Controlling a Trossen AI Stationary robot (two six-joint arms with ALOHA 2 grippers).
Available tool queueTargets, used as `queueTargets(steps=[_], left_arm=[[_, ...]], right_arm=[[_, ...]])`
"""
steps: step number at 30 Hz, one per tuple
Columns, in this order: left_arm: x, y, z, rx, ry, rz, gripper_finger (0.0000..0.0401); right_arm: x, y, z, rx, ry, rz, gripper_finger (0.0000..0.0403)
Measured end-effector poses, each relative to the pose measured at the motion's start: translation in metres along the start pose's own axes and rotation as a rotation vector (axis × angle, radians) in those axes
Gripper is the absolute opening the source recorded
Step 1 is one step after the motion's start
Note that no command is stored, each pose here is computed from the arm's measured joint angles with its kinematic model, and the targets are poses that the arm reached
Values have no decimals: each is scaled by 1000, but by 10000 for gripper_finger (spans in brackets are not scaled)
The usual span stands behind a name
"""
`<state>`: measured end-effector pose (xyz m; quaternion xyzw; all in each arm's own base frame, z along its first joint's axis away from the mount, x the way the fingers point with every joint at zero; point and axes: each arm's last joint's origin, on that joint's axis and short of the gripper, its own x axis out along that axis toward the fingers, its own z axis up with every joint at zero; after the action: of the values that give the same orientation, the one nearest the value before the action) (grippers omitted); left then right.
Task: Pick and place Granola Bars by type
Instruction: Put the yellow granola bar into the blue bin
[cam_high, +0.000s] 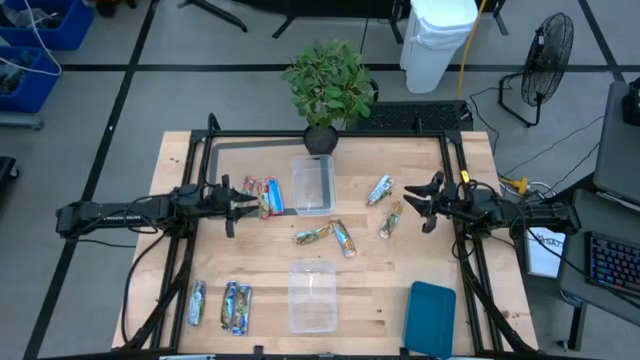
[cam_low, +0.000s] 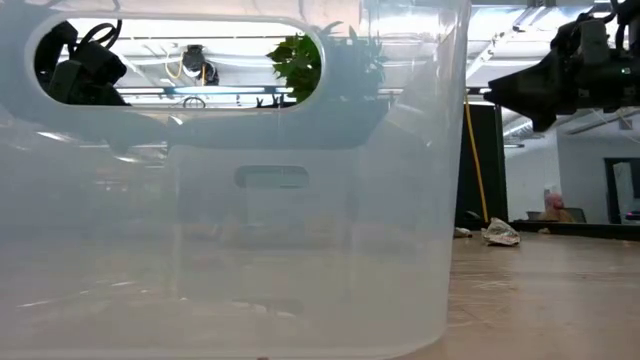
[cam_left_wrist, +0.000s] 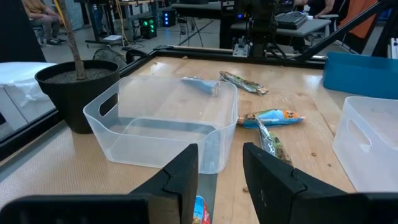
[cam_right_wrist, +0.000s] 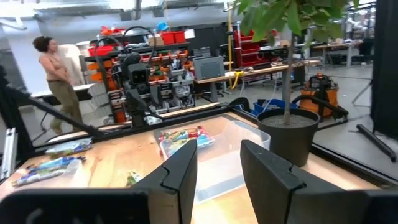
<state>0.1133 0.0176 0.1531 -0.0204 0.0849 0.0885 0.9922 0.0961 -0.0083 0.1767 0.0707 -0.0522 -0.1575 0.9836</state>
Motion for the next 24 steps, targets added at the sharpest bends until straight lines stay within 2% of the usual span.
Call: queueTargets(steps=[5,13,16,18,21,24], left_arm=[[0,0,0,0,0,0,131],[0,0,0,0,0,0,131],[0,0,0,0,0,0,131],[0,0,0,0,-1,0,131],[0,0,0,0,-1,0,131],[0,0,0,0,-1,-1,131]], right_arm=[[0,0,1,41,-7,-4,114],[1,1,13,-18,-121,-23,114],[5,3,24,-49,-37,-56,114],[10,5,38,-50,19,-126,114],[23,8,44,-123,229,-221,114],[44,16,54,-184,421,-253,114]])
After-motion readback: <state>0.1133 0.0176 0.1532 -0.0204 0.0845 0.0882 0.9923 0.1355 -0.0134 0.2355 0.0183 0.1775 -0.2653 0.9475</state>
